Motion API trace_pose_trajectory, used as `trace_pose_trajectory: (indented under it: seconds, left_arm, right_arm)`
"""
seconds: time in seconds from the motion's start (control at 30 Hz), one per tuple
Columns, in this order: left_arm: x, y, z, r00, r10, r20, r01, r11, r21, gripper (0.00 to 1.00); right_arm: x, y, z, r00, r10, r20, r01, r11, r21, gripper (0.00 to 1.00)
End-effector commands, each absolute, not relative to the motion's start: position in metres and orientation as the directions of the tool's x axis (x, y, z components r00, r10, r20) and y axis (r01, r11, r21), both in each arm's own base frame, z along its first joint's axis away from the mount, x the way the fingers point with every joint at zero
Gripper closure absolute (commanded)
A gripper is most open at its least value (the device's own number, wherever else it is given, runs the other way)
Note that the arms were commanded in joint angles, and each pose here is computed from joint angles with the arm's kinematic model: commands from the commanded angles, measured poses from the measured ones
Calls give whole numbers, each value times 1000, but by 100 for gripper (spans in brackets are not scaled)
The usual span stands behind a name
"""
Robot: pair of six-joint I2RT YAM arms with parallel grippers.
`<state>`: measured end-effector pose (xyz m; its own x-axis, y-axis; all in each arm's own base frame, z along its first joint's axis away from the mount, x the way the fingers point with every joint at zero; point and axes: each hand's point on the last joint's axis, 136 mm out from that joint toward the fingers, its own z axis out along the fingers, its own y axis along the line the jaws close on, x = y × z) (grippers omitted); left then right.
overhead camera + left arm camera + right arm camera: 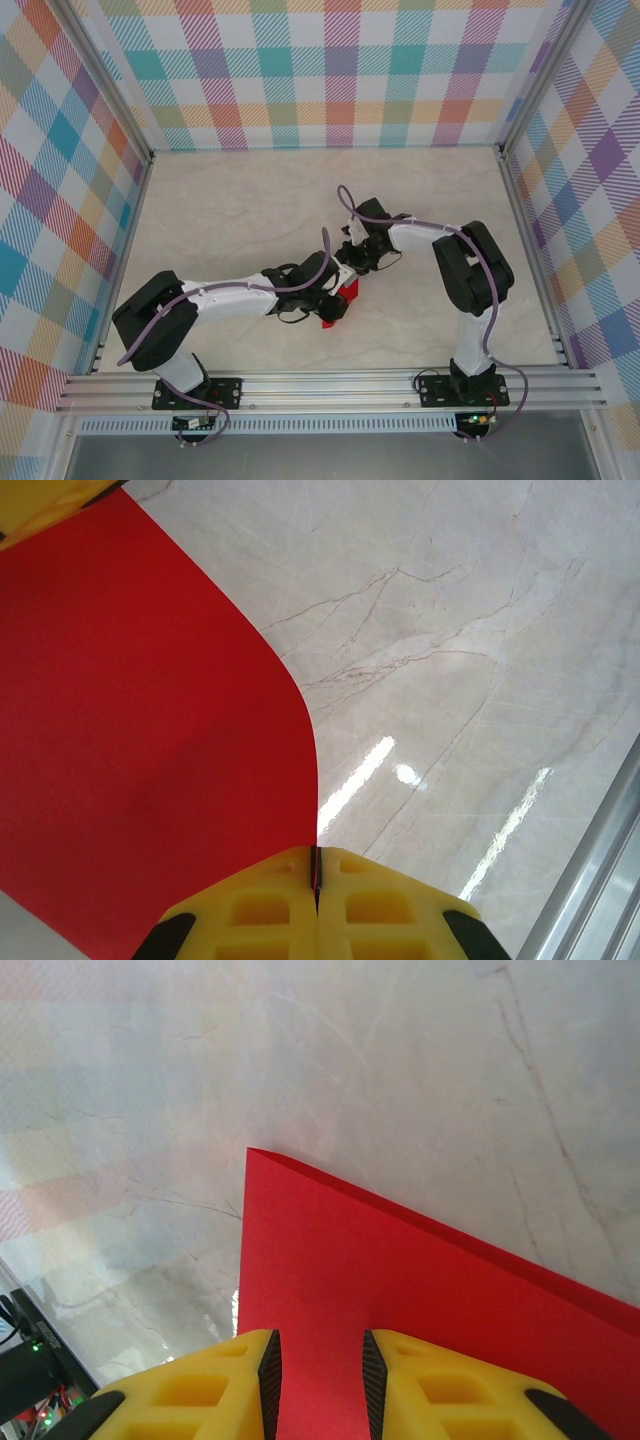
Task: Fold a paper plane with a square sheet of paper (pick it up from the middle)
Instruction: Third fold the triangle at the center of the table.
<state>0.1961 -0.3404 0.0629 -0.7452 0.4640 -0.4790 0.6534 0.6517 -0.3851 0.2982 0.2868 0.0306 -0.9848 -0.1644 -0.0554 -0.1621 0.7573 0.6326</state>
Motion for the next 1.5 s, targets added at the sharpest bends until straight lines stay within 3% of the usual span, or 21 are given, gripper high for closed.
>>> trace_pose_trajectory:
  seconds: [0.0,0.4,0.73,1.03,1.47]
  left_arm:
    - [197,-340,64,-752,463,-470,650,642,-407,97]
    - [194,-328,64,-770,455,-447,634,629,-450,97]
    - [197,-331,65,-777,456,-434,629,595,-500,95]
    - [202,-329,59,-804,443,-397,594,577,-560,93]
    - [219,-318,43,-831,431,-352,555,594,-582,91]
  right_arm:
    - [302,284,35,-981,-181,-76,-189,762,619,70]
    - [300,286,77,-973,-174,-153,-232,715,659,69]
    - [300,294,45,-981,-185,-61,-176,708,684,73]
    - [293,271,5,-983,-181,-12,-155,803,576,76]
    - [288,269,6,-979,-204,-19,-178,798,576,76]
